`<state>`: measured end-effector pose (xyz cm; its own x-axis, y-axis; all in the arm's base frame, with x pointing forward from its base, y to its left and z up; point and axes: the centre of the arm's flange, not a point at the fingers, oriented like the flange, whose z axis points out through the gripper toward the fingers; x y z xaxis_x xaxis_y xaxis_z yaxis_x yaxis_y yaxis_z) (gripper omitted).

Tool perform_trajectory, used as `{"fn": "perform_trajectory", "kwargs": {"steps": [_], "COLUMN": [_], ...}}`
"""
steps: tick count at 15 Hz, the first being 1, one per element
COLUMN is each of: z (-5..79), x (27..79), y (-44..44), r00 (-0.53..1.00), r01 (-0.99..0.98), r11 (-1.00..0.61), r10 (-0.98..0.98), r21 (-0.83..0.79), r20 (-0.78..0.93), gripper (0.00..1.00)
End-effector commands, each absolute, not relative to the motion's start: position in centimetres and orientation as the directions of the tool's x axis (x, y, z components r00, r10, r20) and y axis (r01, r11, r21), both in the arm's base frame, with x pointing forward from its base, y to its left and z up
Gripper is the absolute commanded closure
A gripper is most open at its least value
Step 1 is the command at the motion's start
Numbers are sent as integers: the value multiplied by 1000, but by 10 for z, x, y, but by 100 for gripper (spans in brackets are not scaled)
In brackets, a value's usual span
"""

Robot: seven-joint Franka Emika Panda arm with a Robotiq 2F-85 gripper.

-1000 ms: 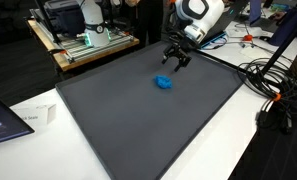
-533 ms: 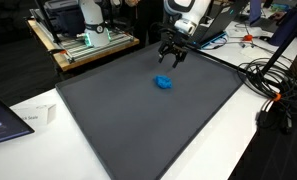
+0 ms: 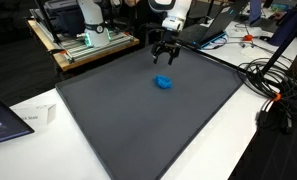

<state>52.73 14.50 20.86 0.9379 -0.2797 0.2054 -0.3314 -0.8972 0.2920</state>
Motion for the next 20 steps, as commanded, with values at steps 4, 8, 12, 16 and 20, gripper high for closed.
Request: {"fn": "perform_trajectory", "kwargs": {"steps": [4,8,12,16,20], "z": [222,223,225,222,224], "x": [488,479,477,481,488], "y": [126,114,101,84,69], "r00": [963,969,974,976,972], "r01": [-206,-134,-54,11,81], "r11": [-957,-979,-992,-996,-996], "r10": [-161,-98,-27,31,88], "r21": [203,151,115,94,44], "r20": [218,228,225,215,219], "gripper": [0,0,0,0,0]}}
